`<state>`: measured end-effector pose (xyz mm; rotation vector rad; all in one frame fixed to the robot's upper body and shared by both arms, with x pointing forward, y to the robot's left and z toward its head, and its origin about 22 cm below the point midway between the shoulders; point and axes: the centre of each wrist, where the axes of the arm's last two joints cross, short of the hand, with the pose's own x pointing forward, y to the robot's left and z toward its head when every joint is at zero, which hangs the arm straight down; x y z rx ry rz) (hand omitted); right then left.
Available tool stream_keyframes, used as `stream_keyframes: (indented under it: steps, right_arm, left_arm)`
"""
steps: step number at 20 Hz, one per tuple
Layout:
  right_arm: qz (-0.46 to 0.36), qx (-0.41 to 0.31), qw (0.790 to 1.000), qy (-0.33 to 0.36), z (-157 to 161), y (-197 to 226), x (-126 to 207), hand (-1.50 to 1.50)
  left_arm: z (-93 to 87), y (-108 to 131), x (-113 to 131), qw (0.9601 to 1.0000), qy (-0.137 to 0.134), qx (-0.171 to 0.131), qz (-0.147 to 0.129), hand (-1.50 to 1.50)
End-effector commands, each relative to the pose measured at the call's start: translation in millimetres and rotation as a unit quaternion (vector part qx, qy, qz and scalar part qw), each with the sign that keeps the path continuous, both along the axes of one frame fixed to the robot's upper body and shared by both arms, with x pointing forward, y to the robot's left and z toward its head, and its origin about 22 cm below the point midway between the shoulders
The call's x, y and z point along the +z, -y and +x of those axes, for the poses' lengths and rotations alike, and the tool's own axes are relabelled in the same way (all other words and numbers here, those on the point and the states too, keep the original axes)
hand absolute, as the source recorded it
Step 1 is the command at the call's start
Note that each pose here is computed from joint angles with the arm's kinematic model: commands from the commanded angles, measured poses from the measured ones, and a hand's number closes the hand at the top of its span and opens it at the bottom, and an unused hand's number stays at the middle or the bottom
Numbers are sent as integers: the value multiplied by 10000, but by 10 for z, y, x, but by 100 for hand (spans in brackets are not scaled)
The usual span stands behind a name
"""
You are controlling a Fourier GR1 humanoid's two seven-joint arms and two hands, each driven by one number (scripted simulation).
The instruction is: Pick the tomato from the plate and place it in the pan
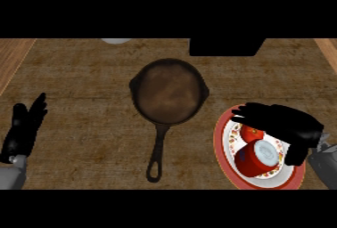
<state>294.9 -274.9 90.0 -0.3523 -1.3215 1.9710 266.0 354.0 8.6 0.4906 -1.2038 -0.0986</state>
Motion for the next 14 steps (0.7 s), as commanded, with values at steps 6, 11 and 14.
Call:
stream_keyframes:
  steps: [6,11,14]
  right_arm:
    - [-28,-49,10000,6,247,-183,-69,-150]
    - [-123,-126,9998,-55,17,-214,-368,-150]
    - [-252,-155,9996,-37,150,-109,-271,-150]
  left_arm:
    - [166,-41,4,10000,-11,-55,-7,0]
    - [10,-140,61,9999,30,-2,106,0]
    - [144,119,-37,10000,-49,-12,30,0]
